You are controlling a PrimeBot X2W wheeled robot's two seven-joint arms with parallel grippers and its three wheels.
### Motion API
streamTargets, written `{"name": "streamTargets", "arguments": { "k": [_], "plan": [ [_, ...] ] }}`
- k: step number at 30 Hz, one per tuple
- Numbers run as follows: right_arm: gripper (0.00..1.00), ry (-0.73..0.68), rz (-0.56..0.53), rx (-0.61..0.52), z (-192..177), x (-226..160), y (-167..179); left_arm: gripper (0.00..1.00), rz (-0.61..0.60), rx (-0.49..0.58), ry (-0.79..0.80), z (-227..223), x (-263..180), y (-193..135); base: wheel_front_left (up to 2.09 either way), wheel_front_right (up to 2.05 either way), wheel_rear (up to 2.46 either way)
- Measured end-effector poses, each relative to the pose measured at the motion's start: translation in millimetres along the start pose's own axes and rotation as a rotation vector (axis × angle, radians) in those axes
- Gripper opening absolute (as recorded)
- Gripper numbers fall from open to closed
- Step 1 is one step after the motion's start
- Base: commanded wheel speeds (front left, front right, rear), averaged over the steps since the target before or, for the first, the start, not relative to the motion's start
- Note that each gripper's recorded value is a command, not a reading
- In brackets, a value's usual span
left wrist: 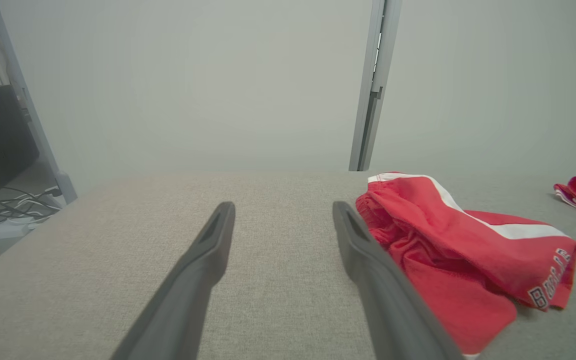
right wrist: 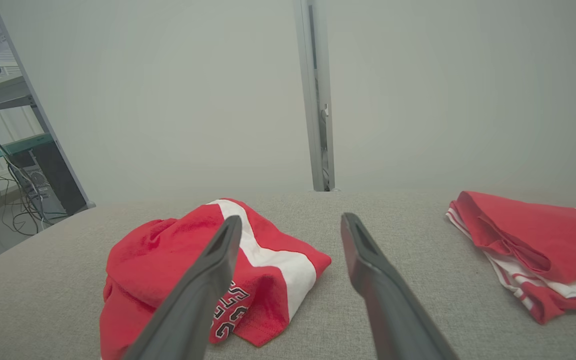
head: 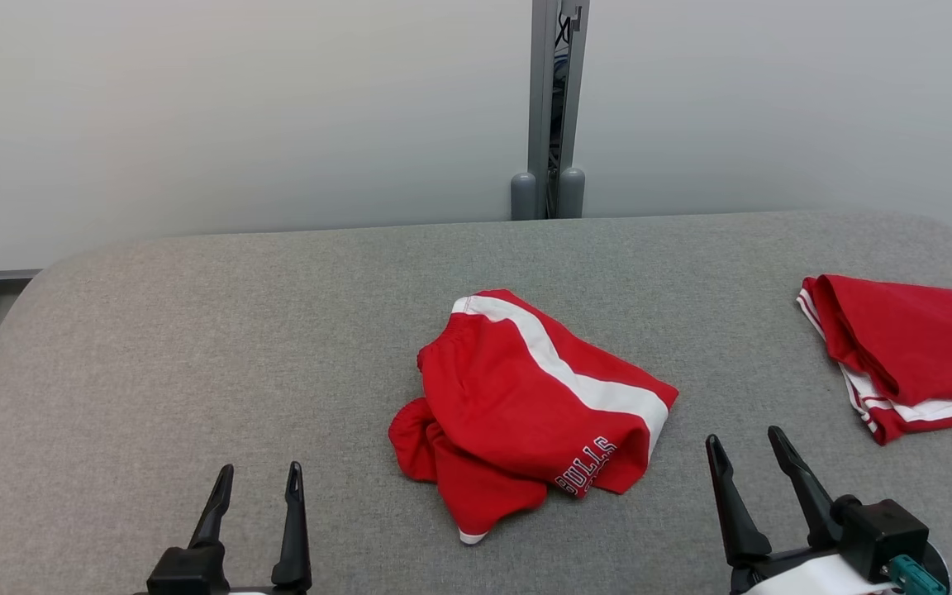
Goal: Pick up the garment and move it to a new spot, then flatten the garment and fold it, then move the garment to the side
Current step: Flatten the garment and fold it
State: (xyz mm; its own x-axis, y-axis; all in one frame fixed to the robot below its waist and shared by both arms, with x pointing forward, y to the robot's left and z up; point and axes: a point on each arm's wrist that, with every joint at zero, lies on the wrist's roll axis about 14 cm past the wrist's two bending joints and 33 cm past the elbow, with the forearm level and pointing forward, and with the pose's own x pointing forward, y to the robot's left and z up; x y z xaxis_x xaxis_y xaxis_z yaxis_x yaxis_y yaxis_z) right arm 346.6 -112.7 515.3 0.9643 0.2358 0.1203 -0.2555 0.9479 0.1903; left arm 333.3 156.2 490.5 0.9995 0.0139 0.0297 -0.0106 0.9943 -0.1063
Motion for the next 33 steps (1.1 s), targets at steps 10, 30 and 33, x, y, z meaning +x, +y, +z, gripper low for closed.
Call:
{"name": "streamTargets", "arguments": {
  "k": [10,30,33],
  "plan": [
    [1.00,0.002,-0.002,0.001,0,0,0,1.00,-0.023,-0.034,0.017,-4,6,-9,0.00,0.00,0.00],
    [1.00,0.077,-0.048,-0.025,-26,26,-28,1.00,-0.313,-0.152,0.231,-12,156,-107,0.00,0.00,0.00],
    [1.00,0.099,-0.061,-0.031,-34,34,-37,1.00,-0.332,-0.178,0.378,-38,178,-122,0.00,0.00,0.00]
  ]
}}
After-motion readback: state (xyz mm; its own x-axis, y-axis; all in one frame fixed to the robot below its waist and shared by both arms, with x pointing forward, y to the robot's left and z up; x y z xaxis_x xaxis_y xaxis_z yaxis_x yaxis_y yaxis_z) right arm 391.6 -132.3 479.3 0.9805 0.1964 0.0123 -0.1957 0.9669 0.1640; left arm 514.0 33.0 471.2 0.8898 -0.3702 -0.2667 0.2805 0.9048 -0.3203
